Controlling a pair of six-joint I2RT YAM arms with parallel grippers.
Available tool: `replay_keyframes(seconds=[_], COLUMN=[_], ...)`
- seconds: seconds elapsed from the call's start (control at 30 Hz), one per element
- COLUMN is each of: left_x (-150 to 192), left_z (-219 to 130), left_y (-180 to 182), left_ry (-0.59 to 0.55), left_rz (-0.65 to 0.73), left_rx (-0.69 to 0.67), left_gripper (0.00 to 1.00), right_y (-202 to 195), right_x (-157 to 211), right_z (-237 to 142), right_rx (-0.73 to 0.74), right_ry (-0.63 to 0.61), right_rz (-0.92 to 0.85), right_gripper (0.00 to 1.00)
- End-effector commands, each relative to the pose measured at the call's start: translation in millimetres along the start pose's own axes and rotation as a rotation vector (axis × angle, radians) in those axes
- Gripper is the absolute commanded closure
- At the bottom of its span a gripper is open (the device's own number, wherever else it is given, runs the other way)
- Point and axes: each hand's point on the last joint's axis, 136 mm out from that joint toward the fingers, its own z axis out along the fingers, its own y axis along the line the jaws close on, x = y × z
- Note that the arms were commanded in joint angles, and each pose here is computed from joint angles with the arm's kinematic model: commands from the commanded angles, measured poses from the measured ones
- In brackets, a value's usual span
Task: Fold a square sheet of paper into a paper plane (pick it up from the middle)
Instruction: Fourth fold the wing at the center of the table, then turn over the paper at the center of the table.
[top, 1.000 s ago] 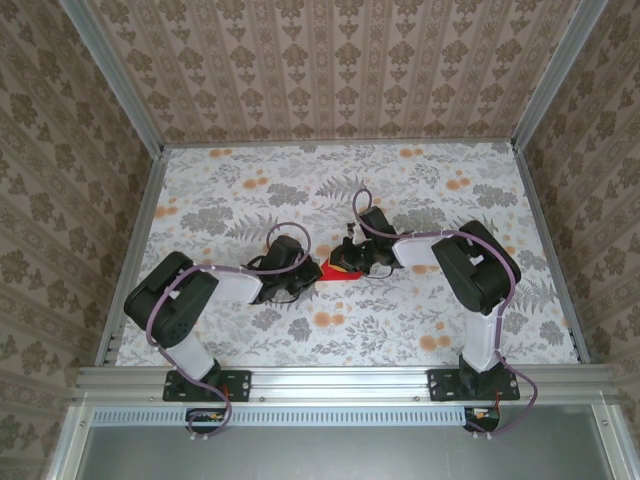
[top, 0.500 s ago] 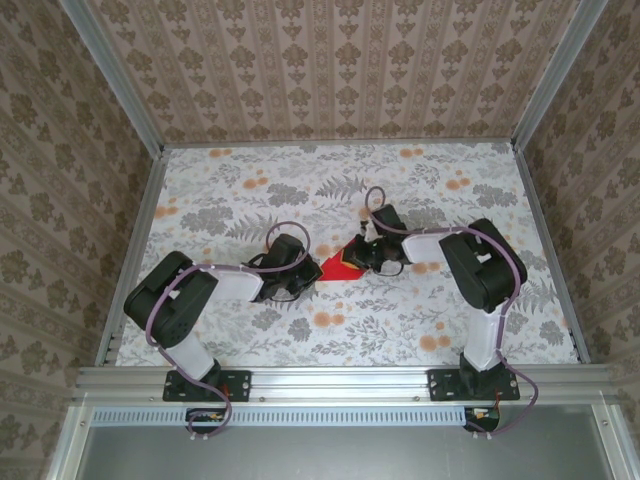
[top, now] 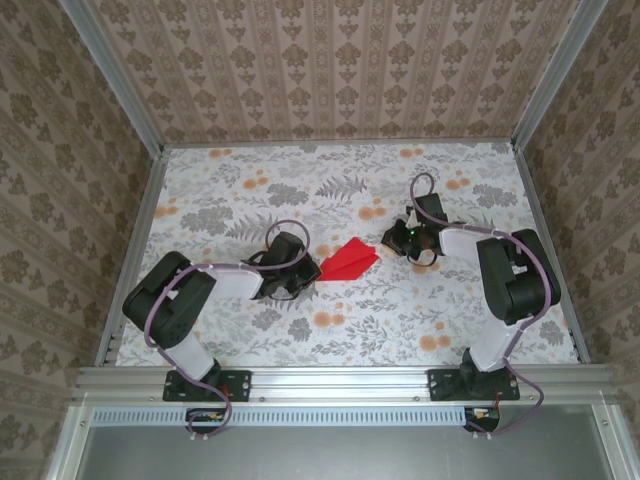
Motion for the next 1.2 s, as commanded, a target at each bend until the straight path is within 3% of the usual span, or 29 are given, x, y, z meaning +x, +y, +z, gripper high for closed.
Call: replay_keyframes(seconds=[0.0, 0.2, 0.43, 0.67, 0.97, 1.17], left_x=[-1, -20, -38, -52, -93, -101], left_z=[-10, -45, -76, -93, -126, -132], left_y=[9, -21, -16, -20, -4, 0], left_ry=[0.015, -0.047, -0.131, -0.2, -0.356, -0.354], left_rz=[0.073, 0.223, 0.317, 0.45, 0.391, 0.372], left_rx=[-0.078, -0.086, -0.144, -0.138, -0.168, -0.164], left_gripper=[0.97, 0.76, 0.54, 0.27, 0.0, 0.0], right_y=[26, 46, 64, 42, 37, 46], right_x=[7, 32, 55, 59, 51, 47], right_z=[-7, -11, 0, 0, 8, 22], right_rx=[-0.024, -0.056, -0.076, -0.033, -0.056, -0.093], right_ry=[0.005, 0.015, 0.055, 0.001, -0.05, -0.032], right_rz=[-0.069, -0.113, -0.136, 0.007, 0.137, 0.167], right_gripper=[0.88, 0.77, 0.68, 0.54, 0.5, 0.52])
